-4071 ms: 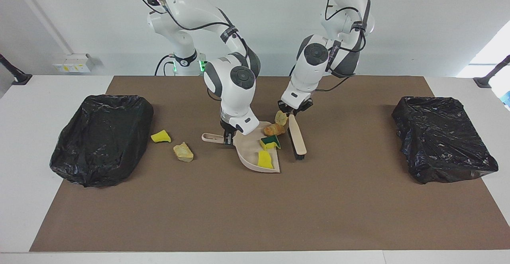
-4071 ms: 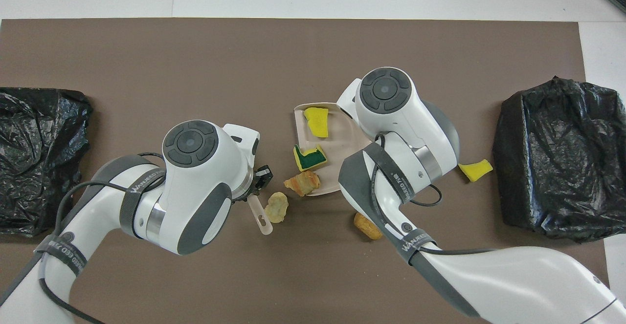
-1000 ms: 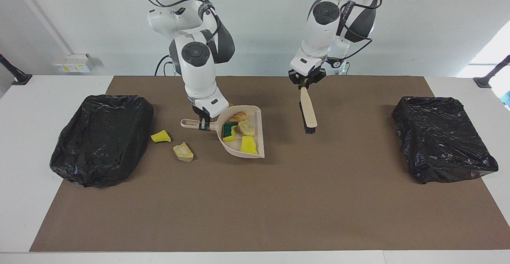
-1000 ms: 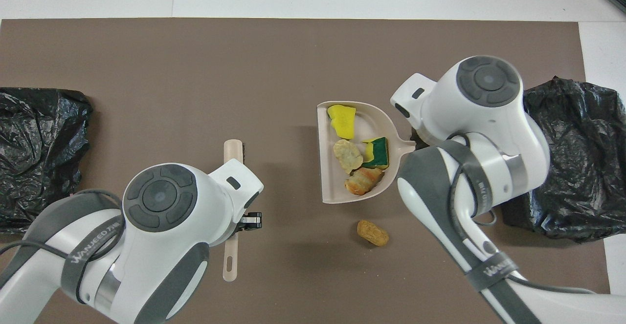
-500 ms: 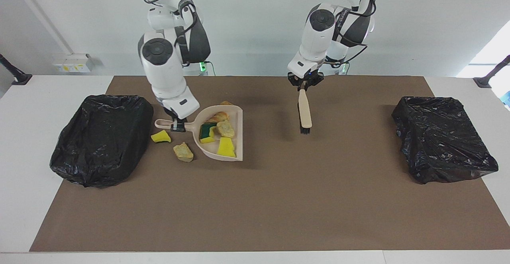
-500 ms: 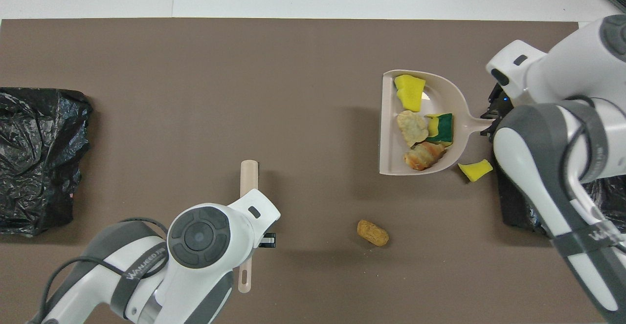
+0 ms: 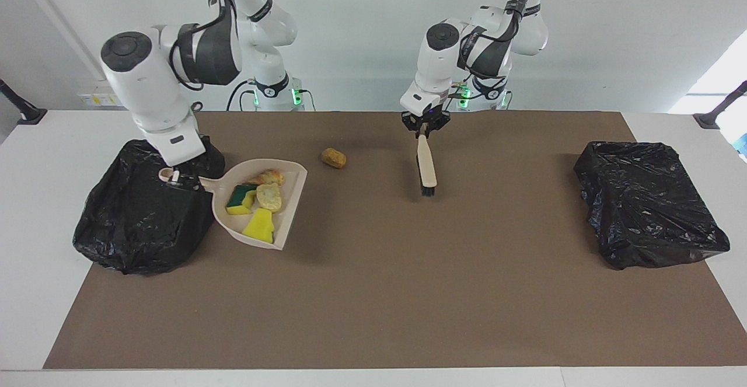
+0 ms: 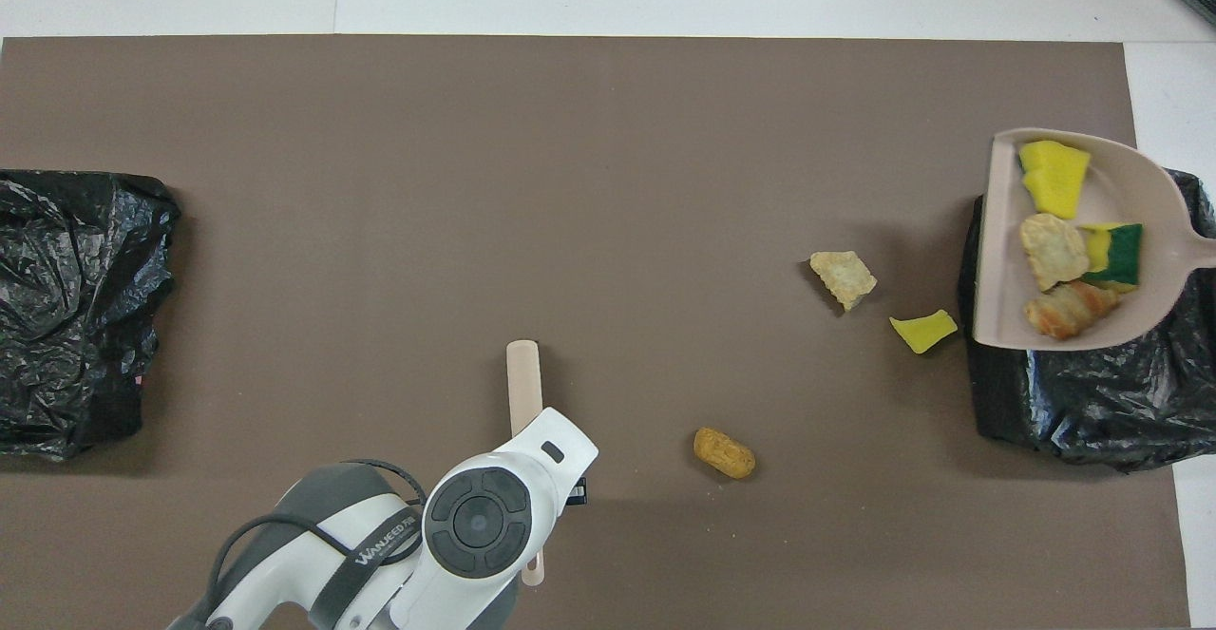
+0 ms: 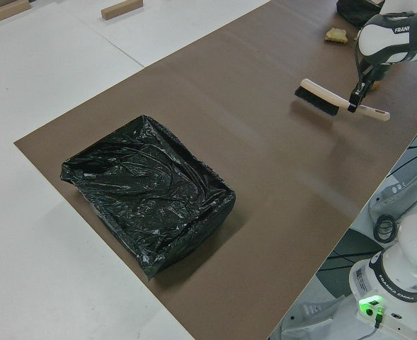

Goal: Sweep and dump trash in bin
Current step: 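Tip the dustpan with the right gripper while the left gripper drops the brush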

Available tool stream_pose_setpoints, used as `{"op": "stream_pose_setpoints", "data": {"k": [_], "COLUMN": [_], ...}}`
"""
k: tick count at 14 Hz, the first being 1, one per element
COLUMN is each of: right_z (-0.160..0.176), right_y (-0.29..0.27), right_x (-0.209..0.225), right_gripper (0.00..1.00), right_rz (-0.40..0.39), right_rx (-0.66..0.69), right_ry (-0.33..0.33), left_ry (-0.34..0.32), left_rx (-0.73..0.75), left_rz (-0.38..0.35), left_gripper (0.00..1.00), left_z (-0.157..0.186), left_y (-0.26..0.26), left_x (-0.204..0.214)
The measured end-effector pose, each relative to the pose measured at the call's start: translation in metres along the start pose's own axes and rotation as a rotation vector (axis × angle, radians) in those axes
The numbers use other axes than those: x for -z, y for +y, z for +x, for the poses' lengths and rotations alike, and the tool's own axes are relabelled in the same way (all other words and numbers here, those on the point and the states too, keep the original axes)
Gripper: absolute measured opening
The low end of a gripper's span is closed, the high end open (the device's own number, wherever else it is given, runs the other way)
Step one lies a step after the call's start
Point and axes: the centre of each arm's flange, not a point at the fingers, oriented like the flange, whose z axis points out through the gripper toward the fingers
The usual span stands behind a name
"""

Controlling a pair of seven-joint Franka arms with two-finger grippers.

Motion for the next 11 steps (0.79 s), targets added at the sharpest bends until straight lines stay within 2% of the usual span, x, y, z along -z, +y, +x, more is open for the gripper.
{"op": "stream_pose_setpoints", "data": {"k": [3,4,7,11], "right_z": [-0.041,-0.047,-0.05,-0.039], "right_y": [-0.01,-0.013,-0.023,-0.042], "right_x": [-0.006,-0.006,-0.007,-0.011], "right_gripper": [0.31,0.31,0.31,0.31], "right_rz": [0.023,0.033,0.056,0.055], "right_rx": [0.002,0.011,0.017,-0.096], "right_ry": [-0.098,-0.15,-0.278,-0.406], "left_ry": [-0.005,-0.003,0.013,0.015], "left_rx": [0.0,0.0,0.001,-0.02], "left_rz": [0.005,0.004,-0.012,-0.013], "left_gripper": [0.26,0.26,0.26,0.26], "left_z": [-0.001,-0.001,0.001,0.001], "left_y": [-0.001,-0.001,0.0,-0.001], "left_x": [-0.004,-0.004,-0.003,-0.01]}}
